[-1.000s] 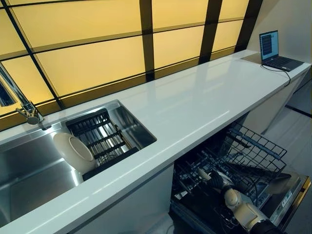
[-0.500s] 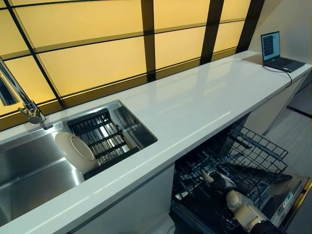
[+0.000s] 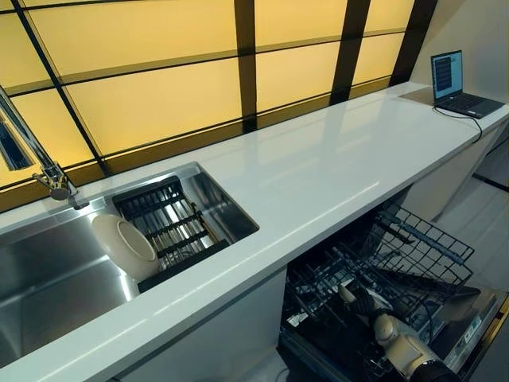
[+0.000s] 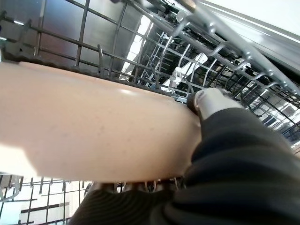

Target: Take plates into dishwasher

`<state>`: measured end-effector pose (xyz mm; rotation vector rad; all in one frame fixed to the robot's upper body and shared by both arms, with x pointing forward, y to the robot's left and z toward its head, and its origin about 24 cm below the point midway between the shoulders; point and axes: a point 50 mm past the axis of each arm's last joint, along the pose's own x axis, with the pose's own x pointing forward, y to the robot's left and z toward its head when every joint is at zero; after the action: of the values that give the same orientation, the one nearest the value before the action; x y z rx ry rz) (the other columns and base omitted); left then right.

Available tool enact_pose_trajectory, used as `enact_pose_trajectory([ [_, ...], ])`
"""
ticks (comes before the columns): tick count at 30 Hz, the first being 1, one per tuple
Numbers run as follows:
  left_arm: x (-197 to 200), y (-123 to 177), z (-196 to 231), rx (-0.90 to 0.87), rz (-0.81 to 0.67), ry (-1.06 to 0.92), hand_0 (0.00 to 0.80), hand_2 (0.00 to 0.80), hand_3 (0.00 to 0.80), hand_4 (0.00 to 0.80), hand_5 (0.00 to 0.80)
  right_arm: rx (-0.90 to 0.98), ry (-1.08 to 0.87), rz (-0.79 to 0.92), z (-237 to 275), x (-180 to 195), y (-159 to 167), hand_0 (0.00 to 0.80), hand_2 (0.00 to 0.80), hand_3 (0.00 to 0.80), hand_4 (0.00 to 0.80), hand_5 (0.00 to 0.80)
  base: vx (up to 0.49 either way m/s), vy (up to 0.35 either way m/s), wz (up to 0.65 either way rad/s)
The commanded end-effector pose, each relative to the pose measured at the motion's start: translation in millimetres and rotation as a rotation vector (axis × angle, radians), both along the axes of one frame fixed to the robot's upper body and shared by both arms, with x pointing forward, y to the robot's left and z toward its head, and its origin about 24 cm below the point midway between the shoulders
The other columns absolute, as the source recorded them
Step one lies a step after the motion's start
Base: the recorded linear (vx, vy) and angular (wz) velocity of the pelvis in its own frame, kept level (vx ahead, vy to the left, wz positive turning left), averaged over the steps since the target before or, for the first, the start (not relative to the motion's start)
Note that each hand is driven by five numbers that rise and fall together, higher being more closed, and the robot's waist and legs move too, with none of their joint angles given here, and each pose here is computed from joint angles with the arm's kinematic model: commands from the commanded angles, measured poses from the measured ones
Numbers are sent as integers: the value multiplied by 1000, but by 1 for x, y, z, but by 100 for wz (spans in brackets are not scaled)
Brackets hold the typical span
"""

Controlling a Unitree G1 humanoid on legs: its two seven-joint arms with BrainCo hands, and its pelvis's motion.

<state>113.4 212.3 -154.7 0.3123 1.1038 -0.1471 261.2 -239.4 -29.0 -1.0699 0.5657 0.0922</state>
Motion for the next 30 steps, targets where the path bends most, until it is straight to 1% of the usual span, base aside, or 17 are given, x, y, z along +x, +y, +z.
enact_pose_trajectory([
  [1,30,-1,9,37,-113,-52,0,0,0,0,0,46,28,51,-4,9,23,800,800,800,800,800,0,0,0],
  [12,28,0,8,50,-150,-48,0,0,0,0,0,21,49,15,-10,9,12,800,800,800,800,800,6,-14,4],
  [25,30,-6,9,36,-179,-61,0,0,0,0,0,-10,44,-5,-7,11,5,800,800,800,800,800,2,1,2],
  [26,31,-6,9,35,-179,-61,0,0,0,0,0,-10,44,-6,-7,12,5,621,621,621,621,621,0,0,0],
  [27,30,-6,9,34,-181,-62,0,0,0,0,0,-11,42,-10,-7,12,4,505,505,505,505,505,0,0,0],
  [29,30,-6,9,33,-182,-61,0,0,0,0,0,-12,43,-13,-7,11,4,471,471,471,471,471,0,0,0],
  [30,30,-6,9,33,-182,-61,0,0,0,0,0,-11,43,-14,-7,11,4,483,483,483,483,483,0,0,0],
])
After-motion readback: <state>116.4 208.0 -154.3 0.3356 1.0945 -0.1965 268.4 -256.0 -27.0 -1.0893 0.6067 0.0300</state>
